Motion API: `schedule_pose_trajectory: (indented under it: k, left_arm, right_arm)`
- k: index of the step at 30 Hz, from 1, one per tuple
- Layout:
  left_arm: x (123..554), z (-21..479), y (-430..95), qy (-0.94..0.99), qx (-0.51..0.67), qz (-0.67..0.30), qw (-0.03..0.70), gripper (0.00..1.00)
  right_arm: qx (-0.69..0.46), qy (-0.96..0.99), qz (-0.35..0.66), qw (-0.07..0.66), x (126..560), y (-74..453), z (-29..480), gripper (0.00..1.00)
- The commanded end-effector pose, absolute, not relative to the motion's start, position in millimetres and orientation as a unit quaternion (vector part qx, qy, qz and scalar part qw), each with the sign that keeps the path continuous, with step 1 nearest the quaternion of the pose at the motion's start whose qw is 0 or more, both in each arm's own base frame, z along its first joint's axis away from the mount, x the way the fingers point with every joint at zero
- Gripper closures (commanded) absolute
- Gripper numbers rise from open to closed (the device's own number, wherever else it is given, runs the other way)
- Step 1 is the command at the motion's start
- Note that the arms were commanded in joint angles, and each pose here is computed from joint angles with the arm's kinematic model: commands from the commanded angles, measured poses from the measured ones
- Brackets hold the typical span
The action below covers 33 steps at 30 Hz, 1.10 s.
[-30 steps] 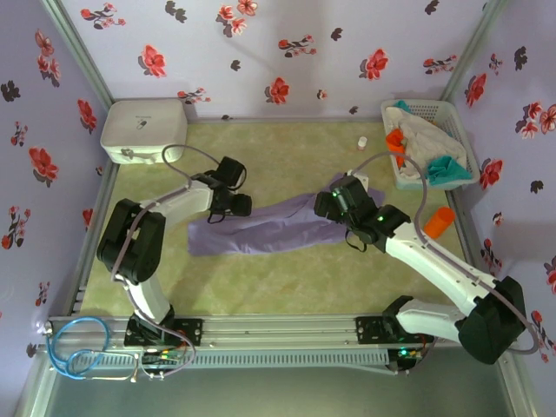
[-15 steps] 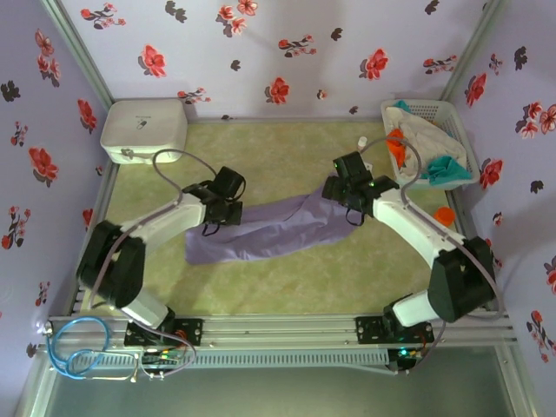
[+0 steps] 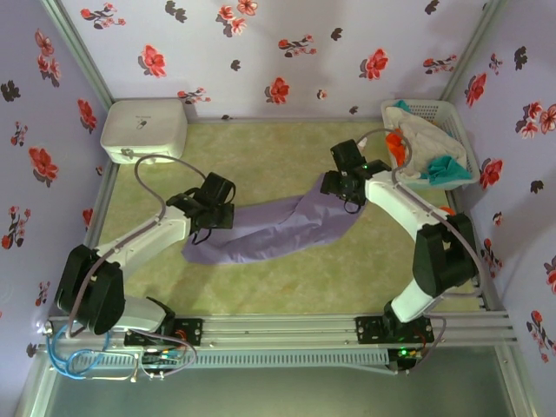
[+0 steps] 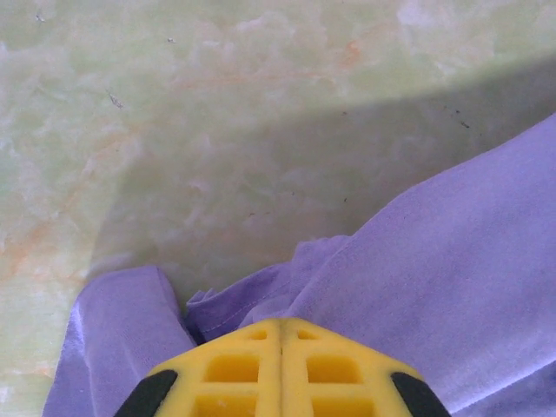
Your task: Fold and stack the t-shirts
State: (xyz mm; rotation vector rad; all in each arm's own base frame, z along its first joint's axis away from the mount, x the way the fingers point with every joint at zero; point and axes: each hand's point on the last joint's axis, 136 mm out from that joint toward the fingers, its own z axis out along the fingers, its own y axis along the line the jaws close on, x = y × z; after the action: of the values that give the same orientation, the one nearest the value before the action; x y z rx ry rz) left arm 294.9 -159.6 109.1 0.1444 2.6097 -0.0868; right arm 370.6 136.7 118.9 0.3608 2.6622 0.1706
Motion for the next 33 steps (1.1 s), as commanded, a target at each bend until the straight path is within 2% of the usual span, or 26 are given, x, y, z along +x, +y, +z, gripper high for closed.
schedule_pose_trajectory:
  k: [1,9,16,17,19,21,22,23,25,30,33]
  left_arm:
    - [289.6,107.1,-168.8,0.963,0.051,-0.034,0.261,1.00]
    - [269.6,103.3,-204.5,0.957,0.049,-0.038,0.285,1.00]
    - [246.2,71.7,-220.9,0.963,0.059,0.001,0.263,0.99]
    - [245.3,69.2,-220.8,0.964,0.058,0.005,0.259,0.94]
    - [244.8,69.8,-219.9,0.966,0.066,0.013,0.251,0.74]
    - [246.3,79.3,-215.3,0.966,0.076,0.023,0.247,0.59]
    - [248.0,84.6,-212.4,0.966,0.078,0.024,0.245,0.55]
    - [250.2,91.0,-208.2,0.967,0.079,0.022,0.242,0.49]
    - [256.3,99.6,-199.3,0.970,0.072,0.005,0.233,0.46]
    - [287.1,109.5,-170.5,0.972,0.021,-0.063,0.225,0.44]
    - [304.8,106.2,-158.6,0.974,0.009,-0.072,0.213,0.43]
  right_arm:
    - [0.115,0.971,0.054,0.205,380.8,137.1,111.4,0.25]
    - [0.106,0.978,0.057,0.170,423.7,154.4,68.1,0.28]
    - [0.120,0.980,0.072,0.144,439.6,162.9,24.9,0.37]
    - [0.123,0.980,0.072,0.140,441.0,162.1,20.6,0.44]
    - [0.129,0.980,0.071,0.136,440.6,158.5,16.3,0.71]
    - [0.136,0.979,0.065,0.140,436.4,150.3,18.6,0.97]
    - [0.138,0.978,0.062,0.145,433.7,145.5,22.2,1.00]
    - [0.139,0.977,0.056,0.151,428.6,139.9,25.5,1.00]
    - [0.140,0.975,0.055,0.162,417.2,133.5,33.8,1.00]
    - [0.144,0.973,0.060,0.169,379.9,121.5,46.1,1.00]
    - [0.141,0.970,0.064,0.187,363.3,116.4,53.8,1.00]
